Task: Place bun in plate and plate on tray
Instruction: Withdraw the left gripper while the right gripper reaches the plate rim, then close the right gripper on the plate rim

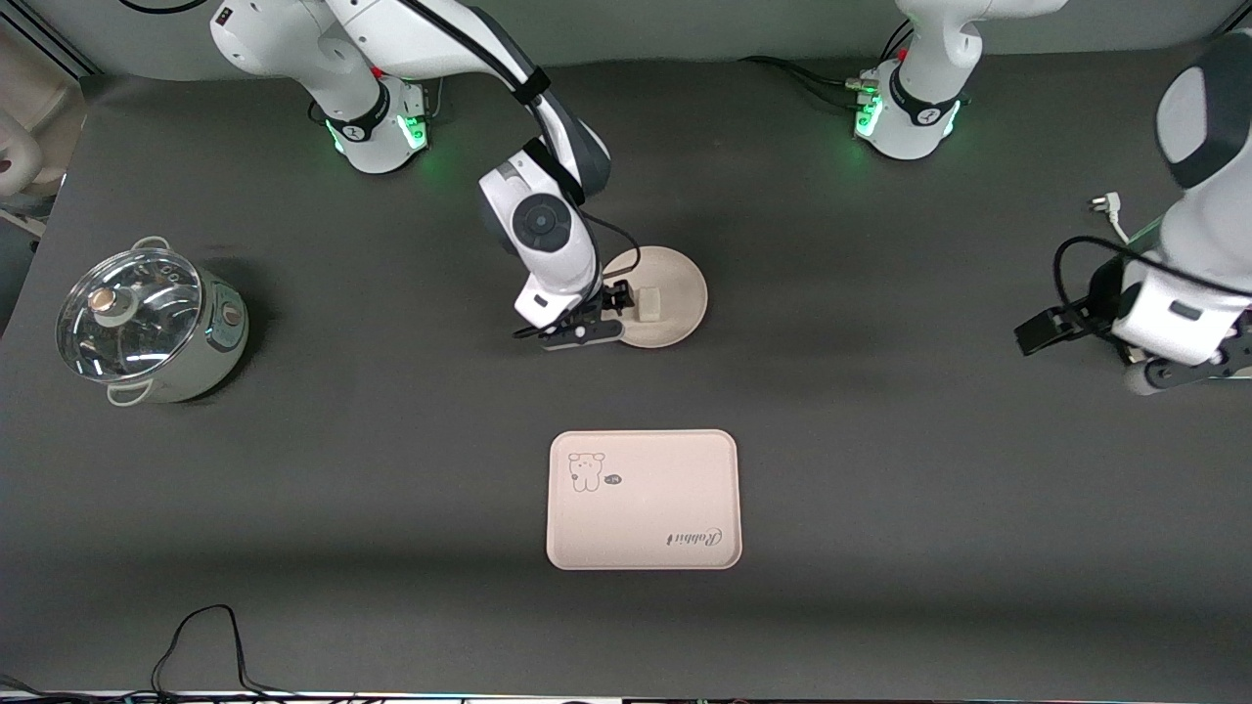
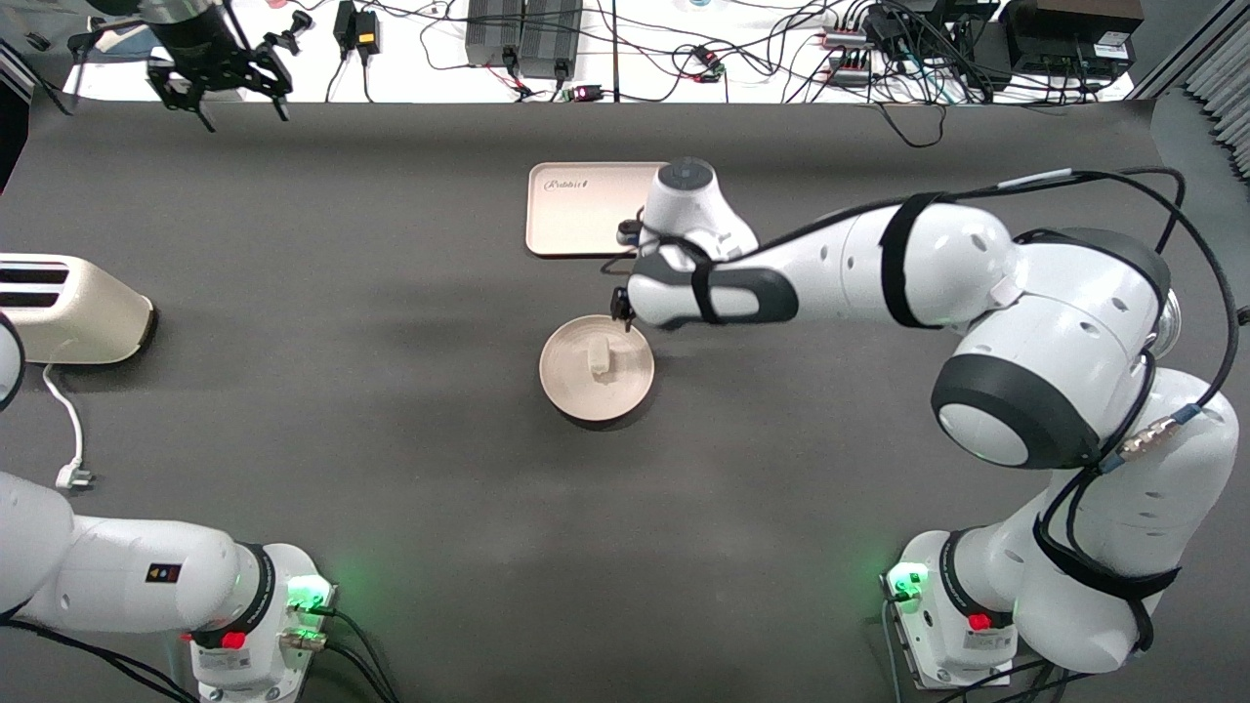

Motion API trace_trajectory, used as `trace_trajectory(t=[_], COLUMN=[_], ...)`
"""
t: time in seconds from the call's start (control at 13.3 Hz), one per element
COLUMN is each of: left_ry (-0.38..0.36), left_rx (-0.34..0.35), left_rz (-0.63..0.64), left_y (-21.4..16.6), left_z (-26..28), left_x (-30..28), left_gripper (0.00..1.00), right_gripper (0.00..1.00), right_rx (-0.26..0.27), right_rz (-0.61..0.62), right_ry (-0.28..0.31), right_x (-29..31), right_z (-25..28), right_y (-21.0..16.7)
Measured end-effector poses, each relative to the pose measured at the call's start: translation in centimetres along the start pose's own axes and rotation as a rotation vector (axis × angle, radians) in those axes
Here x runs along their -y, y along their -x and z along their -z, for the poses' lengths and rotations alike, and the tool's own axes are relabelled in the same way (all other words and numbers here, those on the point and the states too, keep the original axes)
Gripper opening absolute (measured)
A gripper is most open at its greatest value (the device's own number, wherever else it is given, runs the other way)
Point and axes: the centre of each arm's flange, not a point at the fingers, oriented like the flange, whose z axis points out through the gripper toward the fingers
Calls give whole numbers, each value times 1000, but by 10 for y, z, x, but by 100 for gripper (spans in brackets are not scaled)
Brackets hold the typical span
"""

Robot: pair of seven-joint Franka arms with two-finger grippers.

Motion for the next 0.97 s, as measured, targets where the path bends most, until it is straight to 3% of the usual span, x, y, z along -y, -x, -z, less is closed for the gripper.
trace_trajectory(t=[0.22, 0.45, 0.6, 0.97], left_ry=[1, 5, 6, 8], left_rx=[2, 5, 3, -15], left_rz=[-26, -56, -65, -67], left_y=[-4, -8, -8, -9], left_z=[0, -1, 0, 8], left_x=[26, 43, 42, 41], left_gripper=[100, 100, 100, 100], right_gripper=[97, 97, 89, 26], right_rx=[-64, -69, -71, -34], right_rz=[32, 26, 22, 21], right_ry=[0, 5, 6, 24], right_x=[-6, -13, -15, -15], right_z=[-36, -38, -37, -38], right_y=[34, 33, 31, 33])
